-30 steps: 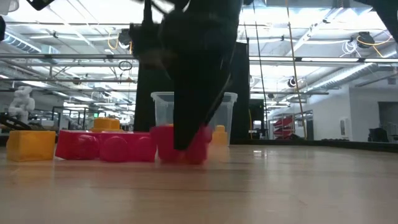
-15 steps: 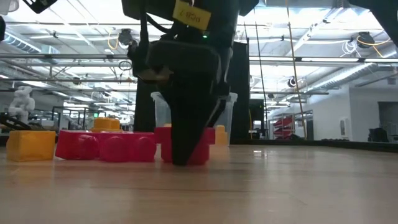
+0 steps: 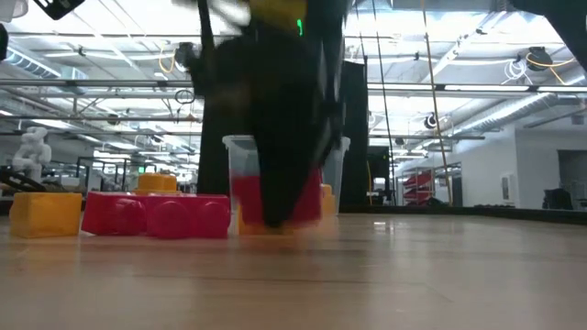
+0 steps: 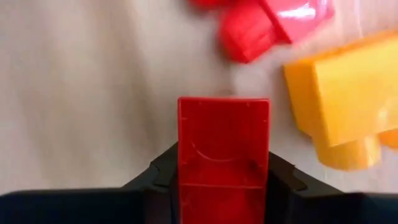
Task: Sort blocks
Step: Put the red game piece into the bottom right transparent bin
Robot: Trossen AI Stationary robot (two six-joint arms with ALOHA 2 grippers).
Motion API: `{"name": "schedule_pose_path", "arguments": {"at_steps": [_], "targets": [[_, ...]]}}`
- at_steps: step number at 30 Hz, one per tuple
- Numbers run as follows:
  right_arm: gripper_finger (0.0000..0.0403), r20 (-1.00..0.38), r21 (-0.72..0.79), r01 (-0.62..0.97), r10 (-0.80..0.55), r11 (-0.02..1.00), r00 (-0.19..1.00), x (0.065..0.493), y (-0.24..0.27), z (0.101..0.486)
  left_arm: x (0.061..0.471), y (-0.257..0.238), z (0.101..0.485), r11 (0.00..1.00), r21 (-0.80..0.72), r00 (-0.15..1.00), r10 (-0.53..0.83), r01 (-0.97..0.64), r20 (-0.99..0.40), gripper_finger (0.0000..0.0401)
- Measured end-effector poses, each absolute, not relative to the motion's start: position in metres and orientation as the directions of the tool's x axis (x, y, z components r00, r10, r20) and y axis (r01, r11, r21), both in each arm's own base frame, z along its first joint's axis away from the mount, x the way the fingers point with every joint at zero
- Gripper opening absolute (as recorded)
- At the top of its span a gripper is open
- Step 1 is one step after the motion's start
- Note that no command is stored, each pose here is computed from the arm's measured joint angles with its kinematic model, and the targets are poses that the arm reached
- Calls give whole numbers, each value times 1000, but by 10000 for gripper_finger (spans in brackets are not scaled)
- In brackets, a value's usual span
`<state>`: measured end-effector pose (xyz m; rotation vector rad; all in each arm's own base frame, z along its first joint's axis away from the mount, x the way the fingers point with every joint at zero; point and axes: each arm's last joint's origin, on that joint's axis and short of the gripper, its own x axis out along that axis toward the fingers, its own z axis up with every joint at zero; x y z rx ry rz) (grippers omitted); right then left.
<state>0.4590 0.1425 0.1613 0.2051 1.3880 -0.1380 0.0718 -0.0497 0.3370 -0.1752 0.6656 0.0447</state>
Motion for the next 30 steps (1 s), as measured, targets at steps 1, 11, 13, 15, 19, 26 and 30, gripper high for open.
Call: {"name": "schedule_pose_path", "arguments": {"at_steps": [1,11,13,15,19,26,30], "targets": [[122,-981,62,201,22,978,193,461,145,171,72,-50,337,984,-147,786,-15,-97,-618,3],[122,-976,-19,69,-33,997,214,439,161,238,72,-50,337,983,-163,776,-40,-81,-629,3],[122,-976,-45,59,-57,997,209,426,162,249,71,-51,337,983,-168,772,-50,-75,-633,3],[122,-974,-44,52,-54,998,222,413,162,260,71,-51,336,983,-171,769,-56,-70,-636,3],[122,-971,-18,123,-46,992,236,369,152,285,71,-51,336,983,-173,769,-58,-69,-637,3],[122,-945,112,400,-27,910,327,275,123,320,71,-51,336,983,-172,769,-58,-68,-637,3],[122,-913,231,508,4,830,408,237,117,339,71,-51,336,983,-172,769,-58,-69,-637,3]]}}
